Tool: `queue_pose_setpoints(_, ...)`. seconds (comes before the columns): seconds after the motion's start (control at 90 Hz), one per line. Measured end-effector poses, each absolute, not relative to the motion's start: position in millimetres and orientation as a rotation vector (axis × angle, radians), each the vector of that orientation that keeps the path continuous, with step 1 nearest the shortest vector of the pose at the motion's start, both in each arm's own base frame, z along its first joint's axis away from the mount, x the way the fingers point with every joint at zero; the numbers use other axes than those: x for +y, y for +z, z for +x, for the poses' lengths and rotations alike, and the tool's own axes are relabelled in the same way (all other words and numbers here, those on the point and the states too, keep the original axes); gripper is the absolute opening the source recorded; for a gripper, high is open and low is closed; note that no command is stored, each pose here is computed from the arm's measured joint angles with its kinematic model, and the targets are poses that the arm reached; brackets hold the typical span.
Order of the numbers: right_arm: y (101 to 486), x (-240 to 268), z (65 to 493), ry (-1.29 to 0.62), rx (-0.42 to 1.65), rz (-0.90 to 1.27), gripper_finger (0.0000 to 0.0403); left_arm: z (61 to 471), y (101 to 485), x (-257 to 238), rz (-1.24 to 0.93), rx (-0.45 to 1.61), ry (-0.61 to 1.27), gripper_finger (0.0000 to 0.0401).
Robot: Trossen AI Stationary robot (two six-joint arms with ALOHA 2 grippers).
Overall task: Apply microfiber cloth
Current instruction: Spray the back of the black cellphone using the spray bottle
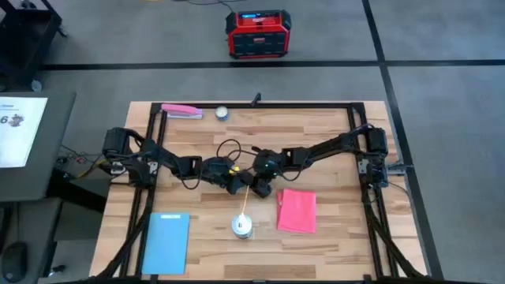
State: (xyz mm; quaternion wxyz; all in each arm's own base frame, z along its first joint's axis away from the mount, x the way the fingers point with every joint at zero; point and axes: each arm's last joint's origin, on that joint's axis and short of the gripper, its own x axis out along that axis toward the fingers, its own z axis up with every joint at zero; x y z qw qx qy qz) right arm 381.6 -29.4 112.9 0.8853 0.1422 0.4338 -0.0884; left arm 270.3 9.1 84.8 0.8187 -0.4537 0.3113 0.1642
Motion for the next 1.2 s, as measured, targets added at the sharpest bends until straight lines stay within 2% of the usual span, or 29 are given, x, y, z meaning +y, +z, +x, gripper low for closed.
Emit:
queue_pose_setpoints(0.156,112.7,-29.8,381.4,-0.193,0.905,0.292,0.0,259.1,91.9,10.4,-0.886,0.728,0.374,0.0001)
queue_pose_setpoints(0.356,112.7,-30.3,381.3,-0.197,0.904,0.29,0.0,225.7,109.9,12.1,-0.852,0.887,0.524,0.0)
queue_pose_setpoints(0.478,112.9,-30.5,381.5,-0.199,0.901,0.29,0.0,215.9,116.1,10.2,-0.929,0.817,0.54,0.0)
queue_pose_setpoints(0.611,113.2,-30.6,381.8,-0.199,0.896,0.29,0.0,220.3,121.5,6.8,-1.015,0.672,0.476,0.0008)
queue_pose_setpoints(1.022,113.4,-30.7,382.3,-0.195,0.89,0.277,0.0,234.8,109.8,4.4,-1.265,0.615,0.413,0.0117)
queue_pose_setpoints(1.2,113.5,-28.8,382.6,-0.188,0.889,0.271,0.0,243.4,105.7,4.3,-1.304,0.559,0.372,0.0144)
